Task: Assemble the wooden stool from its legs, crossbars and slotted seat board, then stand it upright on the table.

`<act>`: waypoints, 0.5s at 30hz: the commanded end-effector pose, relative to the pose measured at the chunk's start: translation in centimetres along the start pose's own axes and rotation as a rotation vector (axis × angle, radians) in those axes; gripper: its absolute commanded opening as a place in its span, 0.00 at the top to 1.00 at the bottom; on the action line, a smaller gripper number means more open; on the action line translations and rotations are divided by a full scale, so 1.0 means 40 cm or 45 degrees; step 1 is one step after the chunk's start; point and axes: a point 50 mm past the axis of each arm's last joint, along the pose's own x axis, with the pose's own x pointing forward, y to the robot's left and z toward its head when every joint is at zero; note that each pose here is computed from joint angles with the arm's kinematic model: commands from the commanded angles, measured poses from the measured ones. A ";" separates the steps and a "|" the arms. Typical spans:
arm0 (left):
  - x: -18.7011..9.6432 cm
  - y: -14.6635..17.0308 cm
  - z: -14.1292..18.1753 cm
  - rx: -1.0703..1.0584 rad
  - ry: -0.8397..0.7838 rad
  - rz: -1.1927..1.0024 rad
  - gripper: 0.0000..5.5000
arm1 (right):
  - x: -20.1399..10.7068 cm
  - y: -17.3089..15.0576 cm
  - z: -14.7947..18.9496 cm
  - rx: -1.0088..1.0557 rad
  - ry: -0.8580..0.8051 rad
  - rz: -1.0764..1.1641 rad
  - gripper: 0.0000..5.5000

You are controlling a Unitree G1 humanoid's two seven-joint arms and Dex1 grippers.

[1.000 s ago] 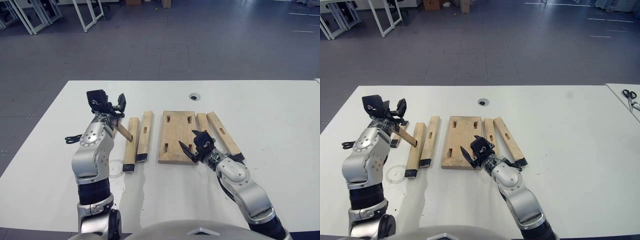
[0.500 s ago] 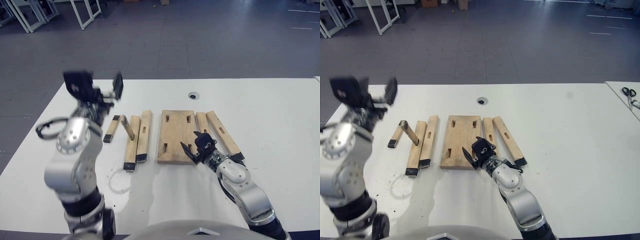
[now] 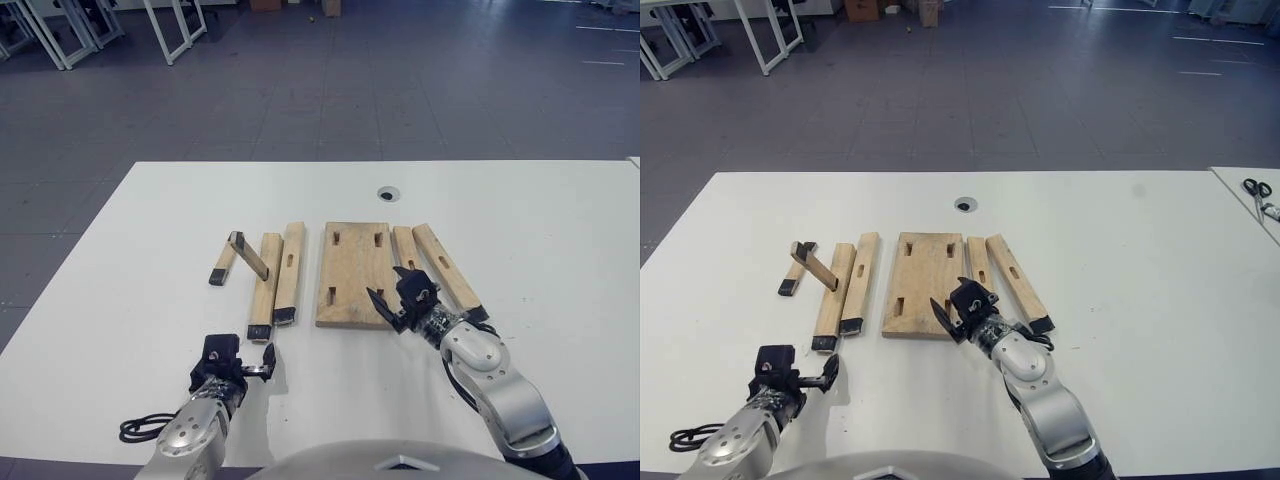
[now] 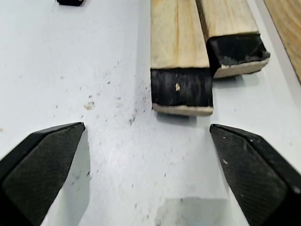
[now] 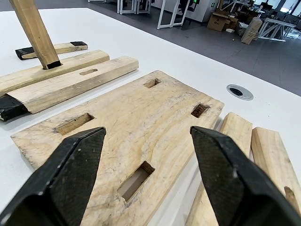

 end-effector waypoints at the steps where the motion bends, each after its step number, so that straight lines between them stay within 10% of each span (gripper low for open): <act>1: 0.072 0.005 -0.016 -0.006 0.076 0.063 0.10 | -0.001 -0.005 0.008 -0.017 -0.004 0.012 0.40; 15: 0.100 0.001 -0.095 -0.022 0.157 -0.046 0.49 | 0.008 -0.062 0.026 0.116 -0.003 -0.143 0.40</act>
